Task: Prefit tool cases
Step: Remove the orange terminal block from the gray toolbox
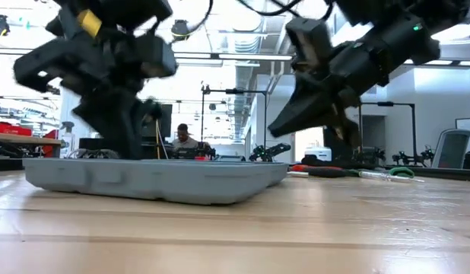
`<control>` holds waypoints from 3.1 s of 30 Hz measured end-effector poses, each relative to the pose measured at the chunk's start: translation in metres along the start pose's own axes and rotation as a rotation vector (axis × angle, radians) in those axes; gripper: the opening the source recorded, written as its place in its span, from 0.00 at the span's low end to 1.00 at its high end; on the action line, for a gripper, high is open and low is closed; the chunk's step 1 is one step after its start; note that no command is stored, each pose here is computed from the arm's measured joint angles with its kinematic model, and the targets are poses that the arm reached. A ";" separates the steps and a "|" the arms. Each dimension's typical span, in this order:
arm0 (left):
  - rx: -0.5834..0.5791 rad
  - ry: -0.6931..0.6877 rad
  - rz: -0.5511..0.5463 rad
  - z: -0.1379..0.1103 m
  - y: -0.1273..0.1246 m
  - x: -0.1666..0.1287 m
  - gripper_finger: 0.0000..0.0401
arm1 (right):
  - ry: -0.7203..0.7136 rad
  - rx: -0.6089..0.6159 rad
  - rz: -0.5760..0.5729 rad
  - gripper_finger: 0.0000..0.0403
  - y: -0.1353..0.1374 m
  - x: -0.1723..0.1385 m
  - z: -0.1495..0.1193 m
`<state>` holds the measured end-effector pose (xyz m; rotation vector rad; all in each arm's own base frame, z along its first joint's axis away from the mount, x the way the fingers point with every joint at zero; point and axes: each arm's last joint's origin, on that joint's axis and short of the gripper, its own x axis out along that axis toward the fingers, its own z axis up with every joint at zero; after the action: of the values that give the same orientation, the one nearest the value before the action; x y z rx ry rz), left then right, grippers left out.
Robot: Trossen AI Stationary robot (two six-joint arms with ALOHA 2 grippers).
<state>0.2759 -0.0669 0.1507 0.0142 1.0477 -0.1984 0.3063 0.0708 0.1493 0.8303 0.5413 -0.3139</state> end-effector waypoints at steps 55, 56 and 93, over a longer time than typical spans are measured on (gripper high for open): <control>-0.032 -0.163 0.274 0.019 0.046 -0.002 0.00 | 0.116 0.007 -0.244 0.00 -0.004 0.067 0.060; -0.025 -0.158 0.278 0.018 0.047 -0.002 0.00 | 0.121 0.008 -0.254 0.00 -0.005 0.067 0.061; -0.025 -0.187 0.235 0.013 0.056 0.028 0.00 | 0.244 0.026 -0.215 0.00 -0.014 0.077 0.053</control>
<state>0.3101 -0.0176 0.1287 0.0940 0.8543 0.0266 0.3803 0.0174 0.1265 0.8425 0.8586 -0.4200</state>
